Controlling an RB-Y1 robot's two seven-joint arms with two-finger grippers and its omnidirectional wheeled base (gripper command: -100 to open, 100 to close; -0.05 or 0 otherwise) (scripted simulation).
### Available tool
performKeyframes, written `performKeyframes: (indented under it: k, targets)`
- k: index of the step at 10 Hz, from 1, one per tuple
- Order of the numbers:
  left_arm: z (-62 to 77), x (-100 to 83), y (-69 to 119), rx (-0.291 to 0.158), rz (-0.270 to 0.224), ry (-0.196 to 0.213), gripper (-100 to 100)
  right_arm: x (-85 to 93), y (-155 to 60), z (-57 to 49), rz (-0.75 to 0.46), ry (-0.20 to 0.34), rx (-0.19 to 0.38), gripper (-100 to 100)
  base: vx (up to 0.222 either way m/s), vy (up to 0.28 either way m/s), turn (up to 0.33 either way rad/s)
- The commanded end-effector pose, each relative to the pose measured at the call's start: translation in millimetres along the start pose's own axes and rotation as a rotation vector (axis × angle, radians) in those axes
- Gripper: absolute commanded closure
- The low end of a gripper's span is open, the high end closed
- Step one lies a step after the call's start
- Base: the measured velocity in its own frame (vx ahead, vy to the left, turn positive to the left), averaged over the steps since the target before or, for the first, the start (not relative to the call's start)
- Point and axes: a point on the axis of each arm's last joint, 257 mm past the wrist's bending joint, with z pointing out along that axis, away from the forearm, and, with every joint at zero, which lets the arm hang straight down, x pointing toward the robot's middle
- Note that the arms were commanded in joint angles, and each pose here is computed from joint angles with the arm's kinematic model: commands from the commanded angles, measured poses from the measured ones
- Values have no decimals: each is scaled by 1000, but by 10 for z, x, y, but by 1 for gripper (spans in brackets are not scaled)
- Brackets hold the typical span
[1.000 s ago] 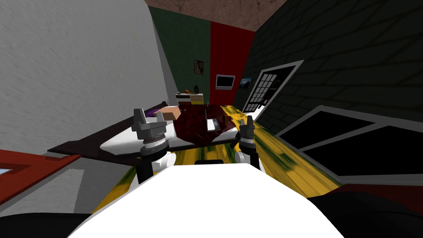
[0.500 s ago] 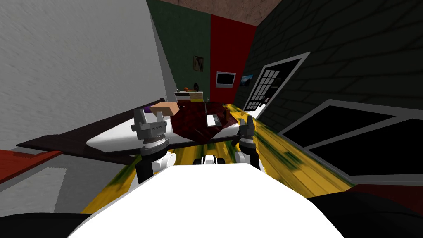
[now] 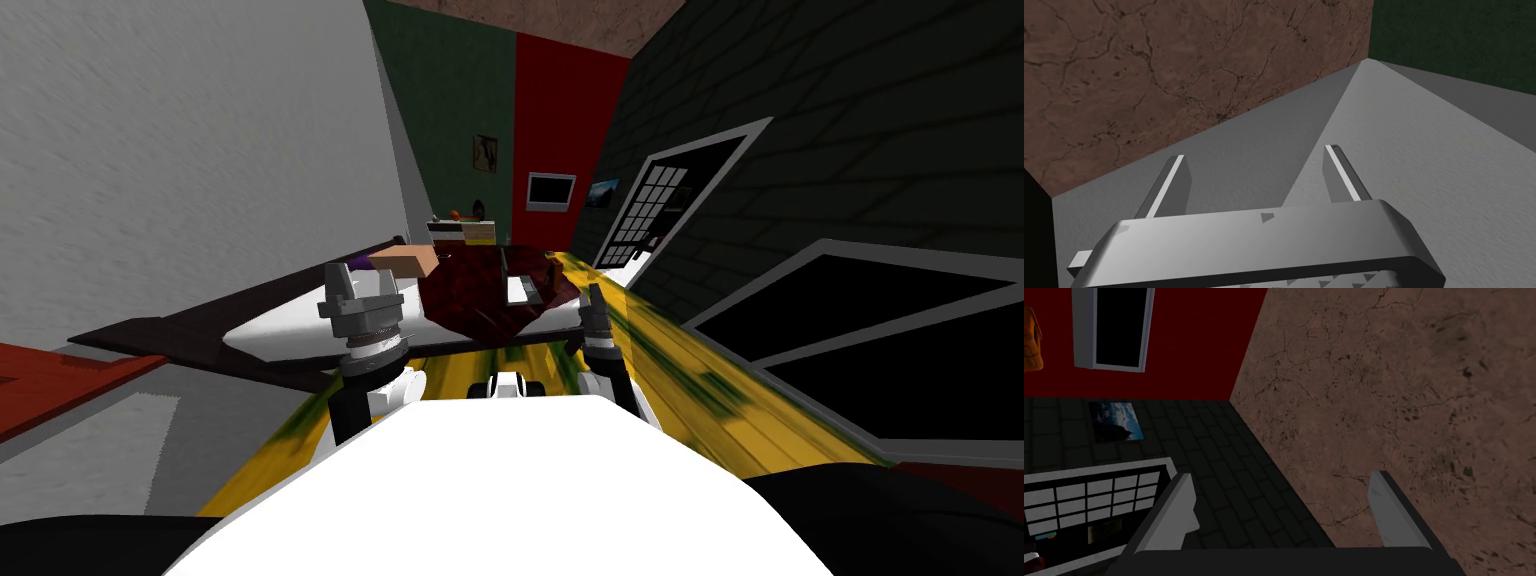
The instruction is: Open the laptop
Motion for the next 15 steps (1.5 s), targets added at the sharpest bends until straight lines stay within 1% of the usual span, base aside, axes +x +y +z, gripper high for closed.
performKeyframes:
  k: [1, 5, 8, 10, 12, 15]
  targets:
    - [0, 0, 0, 0, 0, 0, 0, 44, -222, -75, -105, 77, 60, -100, 13, 98, 91]
    - [0, 0, 0, 0, 0, 0, 0, -15, -638, -235, -301, 184, 171, -100, 23, 118, 95]
    - [0, 0, 0, 0, 0, 0, 0, -158, -980, -392, -468, 259, 264, -100, 25, 154, 119]
    - [0, 0, 0, 0, 0, 0, 0, -304, -1208, -510, -588, 308, 329, -100, 27, 162, 129]
    - [0, 0, 0, 0, 0, 0, 0, -492, -1428, -633, -715, 358, 394, -100, 37, 166, 134]
    - [0, 0, 0, 0, 0, 0, 0, -860, -1735, -819, -917, 435, 492, -100, 60, 164, 132]
